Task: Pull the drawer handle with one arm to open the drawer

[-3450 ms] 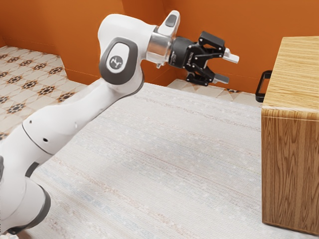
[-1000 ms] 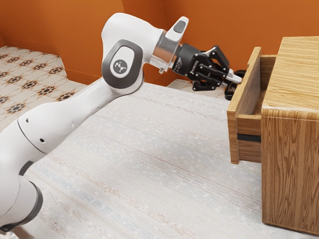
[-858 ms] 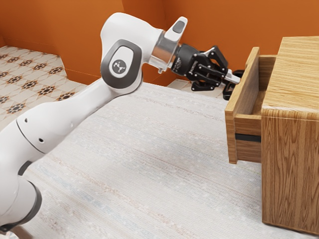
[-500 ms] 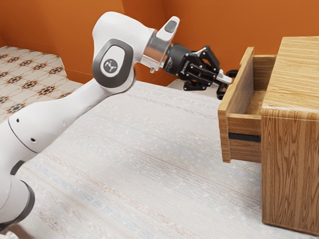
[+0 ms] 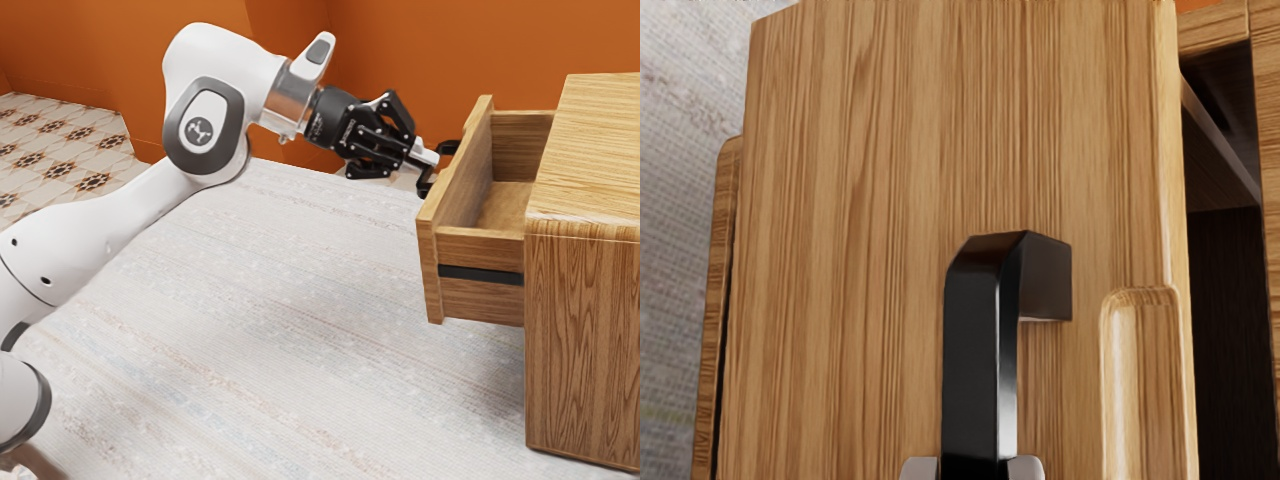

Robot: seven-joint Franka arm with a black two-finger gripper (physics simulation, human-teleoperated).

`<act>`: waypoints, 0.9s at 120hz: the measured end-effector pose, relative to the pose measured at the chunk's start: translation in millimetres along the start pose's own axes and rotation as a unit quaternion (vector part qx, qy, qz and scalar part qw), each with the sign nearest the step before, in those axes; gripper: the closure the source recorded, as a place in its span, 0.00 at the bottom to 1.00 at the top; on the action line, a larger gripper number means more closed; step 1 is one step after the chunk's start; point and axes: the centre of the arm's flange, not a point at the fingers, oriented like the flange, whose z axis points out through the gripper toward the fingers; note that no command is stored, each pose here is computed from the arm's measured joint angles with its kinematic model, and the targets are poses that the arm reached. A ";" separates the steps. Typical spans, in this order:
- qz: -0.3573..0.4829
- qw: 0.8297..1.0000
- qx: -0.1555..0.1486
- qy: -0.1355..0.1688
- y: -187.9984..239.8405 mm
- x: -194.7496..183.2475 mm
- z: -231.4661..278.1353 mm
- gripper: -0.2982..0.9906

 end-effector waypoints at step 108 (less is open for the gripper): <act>-0.013 0.999 0.017 0.027 -22.9 2.1 -43.2 0.80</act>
